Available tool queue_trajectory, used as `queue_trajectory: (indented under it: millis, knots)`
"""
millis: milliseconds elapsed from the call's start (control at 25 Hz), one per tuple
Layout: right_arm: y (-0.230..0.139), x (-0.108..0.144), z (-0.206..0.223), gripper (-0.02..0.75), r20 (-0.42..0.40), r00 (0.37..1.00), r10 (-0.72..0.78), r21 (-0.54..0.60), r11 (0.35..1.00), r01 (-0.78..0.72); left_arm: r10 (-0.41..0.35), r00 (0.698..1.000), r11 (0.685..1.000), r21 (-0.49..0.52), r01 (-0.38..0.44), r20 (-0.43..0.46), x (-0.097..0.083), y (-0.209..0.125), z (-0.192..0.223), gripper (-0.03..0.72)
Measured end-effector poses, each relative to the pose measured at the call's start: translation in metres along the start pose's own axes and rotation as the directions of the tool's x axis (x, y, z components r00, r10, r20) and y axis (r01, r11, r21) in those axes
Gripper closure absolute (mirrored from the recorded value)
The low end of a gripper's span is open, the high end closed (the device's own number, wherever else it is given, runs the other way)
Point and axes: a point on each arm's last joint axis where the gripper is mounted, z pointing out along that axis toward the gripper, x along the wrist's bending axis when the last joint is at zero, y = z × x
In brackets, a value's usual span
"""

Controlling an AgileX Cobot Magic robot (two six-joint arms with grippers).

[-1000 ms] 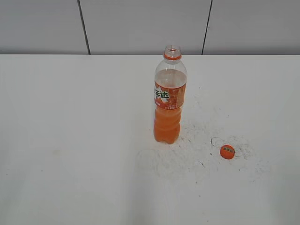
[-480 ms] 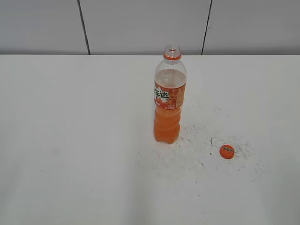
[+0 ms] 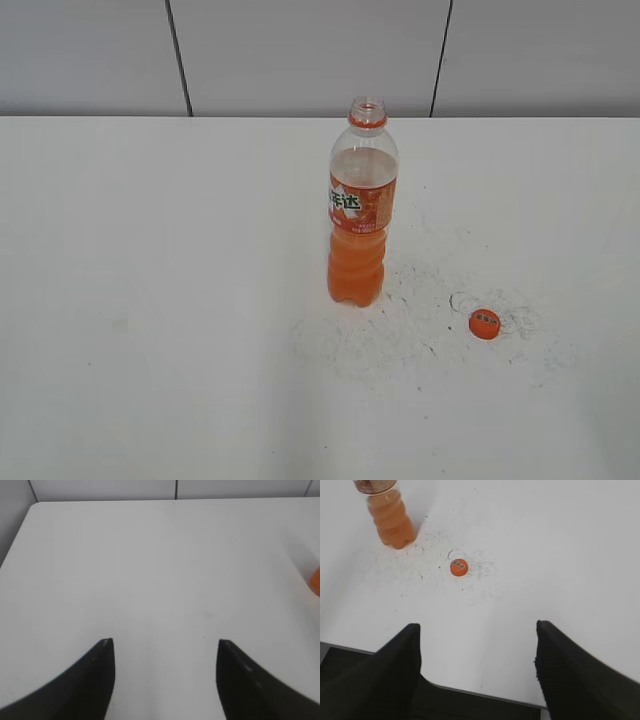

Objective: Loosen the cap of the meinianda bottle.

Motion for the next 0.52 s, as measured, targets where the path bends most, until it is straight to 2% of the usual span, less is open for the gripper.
queue_trajectory:
  millis: [240,520]
  knots:
    - [0.0006,0.0001,0.0008,0.211,0.038,0.999,0.024,-0.003,1.0,-0.024,-0.034,0.997,0.999,-0.003,0.033,-0.073,-0.0007,-0.0004,-0.0008,0.213]
    - [0.0007,0.0004,0.0008,0.211,0.035,0.999,0.026,-0.004,1.0,-0.026,-0.037,0.996,0.999,-0.003,0.037,-0.081,-0.0008,-0.0004,-0.0009,0.249]
